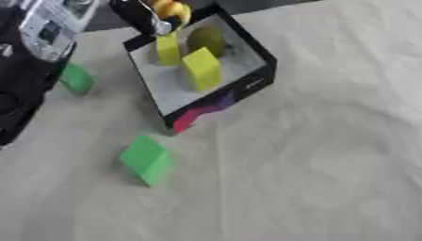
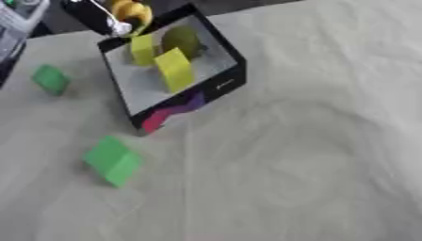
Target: Pick up objects on the table and place them in the box.
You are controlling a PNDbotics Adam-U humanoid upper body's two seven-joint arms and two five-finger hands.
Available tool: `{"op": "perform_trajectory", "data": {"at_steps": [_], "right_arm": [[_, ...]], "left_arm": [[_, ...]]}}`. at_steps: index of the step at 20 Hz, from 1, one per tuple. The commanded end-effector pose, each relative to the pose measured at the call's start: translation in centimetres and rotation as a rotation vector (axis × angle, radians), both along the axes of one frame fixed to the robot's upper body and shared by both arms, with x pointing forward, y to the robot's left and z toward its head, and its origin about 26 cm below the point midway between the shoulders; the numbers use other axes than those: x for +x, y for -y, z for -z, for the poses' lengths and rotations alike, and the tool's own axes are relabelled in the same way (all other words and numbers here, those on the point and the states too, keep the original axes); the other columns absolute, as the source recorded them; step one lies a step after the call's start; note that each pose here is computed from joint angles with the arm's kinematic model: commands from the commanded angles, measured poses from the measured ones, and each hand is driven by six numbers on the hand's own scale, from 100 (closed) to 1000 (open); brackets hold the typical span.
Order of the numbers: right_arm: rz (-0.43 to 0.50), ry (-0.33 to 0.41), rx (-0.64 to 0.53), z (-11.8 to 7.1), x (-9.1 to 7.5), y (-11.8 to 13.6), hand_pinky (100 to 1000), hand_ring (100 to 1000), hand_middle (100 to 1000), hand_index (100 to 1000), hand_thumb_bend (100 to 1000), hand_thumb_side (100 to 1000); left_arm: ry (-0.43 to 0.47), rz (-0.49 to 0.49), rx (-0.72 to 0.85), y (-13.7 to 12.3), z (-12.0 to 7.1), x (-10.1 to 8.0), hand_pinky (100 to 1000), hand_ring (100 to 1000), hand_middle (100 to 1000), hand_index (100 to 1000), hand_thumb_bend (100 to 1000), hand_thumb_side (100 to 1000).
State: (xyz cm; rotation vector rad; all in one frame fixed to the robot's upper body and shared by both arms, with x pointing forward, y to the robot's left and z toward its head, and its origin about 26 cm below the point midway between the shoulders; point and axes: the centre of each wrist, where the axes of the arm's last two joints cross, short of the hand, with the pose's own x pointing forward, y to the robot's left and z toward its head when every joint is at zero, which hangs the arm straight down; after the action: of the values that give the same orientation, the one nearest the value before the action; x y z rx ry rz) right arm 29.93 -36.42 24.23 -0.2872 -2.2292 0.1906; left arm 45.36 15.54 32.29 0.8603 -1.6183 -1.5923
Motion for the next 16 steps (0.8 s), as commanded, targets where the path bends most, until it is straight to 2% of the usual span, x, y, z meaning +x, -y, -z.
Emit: {"op": "perform_trajectory", "data": {"at_steps": [1, 4, 5, 6, 7, 9, 11, 13, 16], "right_arm": [[-0.024, 0.022, -0.016, -0.9, 0.0, -0.2, 801, 707, 681, 833, 100, 637], [-0.033, 0.021, -0.016, -0.9, 0.1, -0.3, 801, 707, 681, 832, 100, 637], [-0.035, 0.021, -0.016, -0.9, 0.1, -0.4, 801, 707, 681, 833, 100, 636], [-0.037, 0.022, -0.016, -0.9, 0.1, -0.4, 801, 707, 681, 833, 100, 637], [-0.038, 0.023, -0.017, -0.9, 0.1, -0.4, 801, 707, 681, 833, 100, 636], [-0.037, 0.020, -0.017, -0.9, 0.1, -0.4, 801, 708, 682, 833, 100, 638], [-0.034, 0.014, -0.020, -0.8, 0.1, -0.3, 801, 708, 682, 833, 100, 640], [-0.035, 0.012, -0.022, -0.8, 0.1, -0.3, 801, 708, 682, 833, 100, 638], [-0.032, 0.014, -0.021, -0.8, 0.1, -0.2, 802, 708, 682, 833, 100, 637]], "left_arm": [[0.039, -0.024, 0.015, 0.5, 0.2, 1.2, 697, 648, 607, 616, 328, 100], [0.045, -0.022, 0.013, 1.0, 1.3, 1.9, 703, 655, 619, 628, 376, 100], [0.048, -0.023, 0.015, 1.1, 1.6, 2.0, 717, 674, 655, 668, 429, 100], [0.046, -0.026, 0.015, 1.1, 1.8, 2.1, 738, 701, 667, 681, 442, 112], [0.041, -0.029, 0.015, 1.0, 2.1, 2.2, 774, 744, 747, 794, 572, 323], [0.028, -0.029, 0.015, 0.9, 2.4, 2.3, 807, 771, 780, 859, 724, 529], [0.014, -0.030, 0.009, 0.8, 2.6, 2.4, 808, 772, 780, 880, 820, 591], [0.016, -0.033, 0.009, 0.7, 2.5, 2.4, 809, 773, 782, 886, 852, 597], [0.033, -0.023, -0.019, 0.5, 2.0, 2.1, 802, 763, 773, 873, 781, 576]]}}
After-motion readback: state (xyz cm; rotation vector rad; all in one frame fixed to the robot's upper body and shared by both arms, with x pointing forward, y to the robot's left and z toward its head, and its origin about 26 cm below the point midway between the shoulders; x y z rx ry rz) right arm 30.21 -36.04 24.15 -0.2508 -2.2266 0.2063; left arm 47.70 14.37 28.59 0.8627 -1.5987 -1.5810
